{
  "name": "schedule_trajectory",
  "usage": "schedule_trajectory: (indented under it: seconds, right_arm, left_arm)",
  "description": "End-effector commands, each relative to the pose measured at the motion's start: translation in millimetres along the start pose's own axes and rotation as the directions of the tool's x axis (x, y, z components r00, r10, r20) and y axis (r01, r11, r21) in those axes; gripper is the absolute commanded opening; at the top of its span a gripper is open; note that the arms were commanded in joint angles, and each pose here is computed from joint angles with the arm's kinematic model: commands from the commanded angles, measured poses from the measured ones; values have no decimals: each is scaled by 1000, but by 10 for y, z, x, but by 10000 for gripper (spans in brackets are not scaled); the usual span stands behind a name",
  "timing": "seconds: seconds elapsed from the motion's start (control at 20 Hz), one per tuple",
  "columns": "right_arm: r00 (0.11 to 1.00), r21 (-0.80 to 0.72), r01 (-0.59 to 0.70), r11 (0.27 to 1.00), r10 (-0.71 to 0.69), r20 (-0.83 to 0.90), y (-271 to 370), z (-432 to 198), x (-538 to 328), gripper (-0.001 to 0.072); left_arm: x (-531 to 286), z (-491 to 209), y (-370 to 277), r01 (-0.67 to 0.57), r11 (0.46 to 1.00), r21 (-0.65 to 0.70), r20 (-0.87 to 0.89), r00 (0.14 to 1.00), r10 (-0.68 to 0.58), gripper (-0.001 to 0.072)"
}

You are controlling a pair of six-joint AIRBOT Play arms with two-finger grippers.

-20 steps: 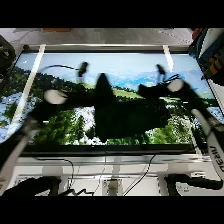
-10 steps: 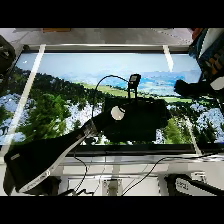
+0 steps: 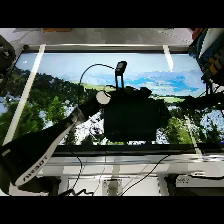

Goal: Fold the clothes and pants, and hang the long-sleeved shirts on hangers.

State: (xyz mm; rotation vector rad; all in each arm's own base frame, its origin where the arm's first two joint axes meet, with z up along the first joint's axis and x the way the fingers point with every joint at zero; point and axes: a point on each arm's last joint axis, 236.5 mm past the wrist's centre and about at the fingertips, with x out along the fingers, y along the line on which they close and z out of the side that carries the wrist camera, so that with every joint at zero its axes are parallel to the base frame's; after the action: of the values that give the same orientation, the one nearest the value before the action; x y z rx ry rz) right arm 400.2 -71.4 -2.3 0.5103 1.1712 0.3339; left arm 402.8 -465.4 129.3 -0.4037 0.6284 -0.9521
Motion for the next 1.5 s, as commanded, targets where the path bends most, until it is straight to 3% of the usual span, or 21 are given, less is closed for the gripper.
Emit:
schedule_trajectory:
  seconds: [0.0,0.15,0.35,0.45,0.55,0.6,0.9,0.95,1.0,1.05,1.1,1.15,1.35,1.45]
  right_arm:
    - [990,22,-137,990,136,35,59,100,197,538]
    - [998,20,-57,998,58,-26,-17,45,511,556]
    - [968,54,-153,987,161,-190,298,-268,965,566]
    - [932,49,-206,977,211,-293,512,-491,1103,625]
    - [915,18,-226,974,219,-338,683,-582,1203,639]
    - [910,0,-234,972,219,-353,781,-612,1256,703]
    - [917,-155,-224,962,154,-368,1277,-696,1703,675]
    - [924,-184,-217,959,141,-355,1361,-689,1792,658]
    - [931,-214,-209,954,128,-342,1448,-685,1879,566]
    - [939,-239,-200,950,116,-323,1518,-666,1954,407]
    - [947,-260,-191,946,108,-302,1588,-643,2022,177]
    - [955,-277,-180,944,100,-281,1639,-613,2075,53]
    - [983,-285,-102,953,52,-177,1601,-256,2030,44]
    - [994,-241,18,970,-44,-102,1296,97,1758,44]
  left_arm:
    - [-116,-69,227,-9,999,43,-82,997,12,702]
    - [-111,-79,265,-14,999,41,-86,996,17,702]
    - [-91,-110,274,-14,999,40,-92,996,17,702]
    - [-89,-114,280,-15,999,39,-93,996,18,702]
    - [-86,-118,284,-15,999,39,-94,995,19,701]
    - [-85,-120,286,-15,999,39,-94,995,19,701]
    - [-85,-120,286,-15,999,39,-94,995,19,695]
    - [-87,-118,295,-17,999,44,-94,995,21,695]
    - [-93,-128,335,-30,997,74,-100,994,37,693]
    - [-110,-146,423,-56,990,133,-112,991,71,693]
    - [-132,-161,515,-82,977,199,-122,987,108,693]
    - [-164,-159,604,-107,959,263,-127,981,145,693]
    - [-554,247,871,-223,845,486,-53,958,283,693]
    - [-945,626,939,-308,723,618,34,930,367,693]
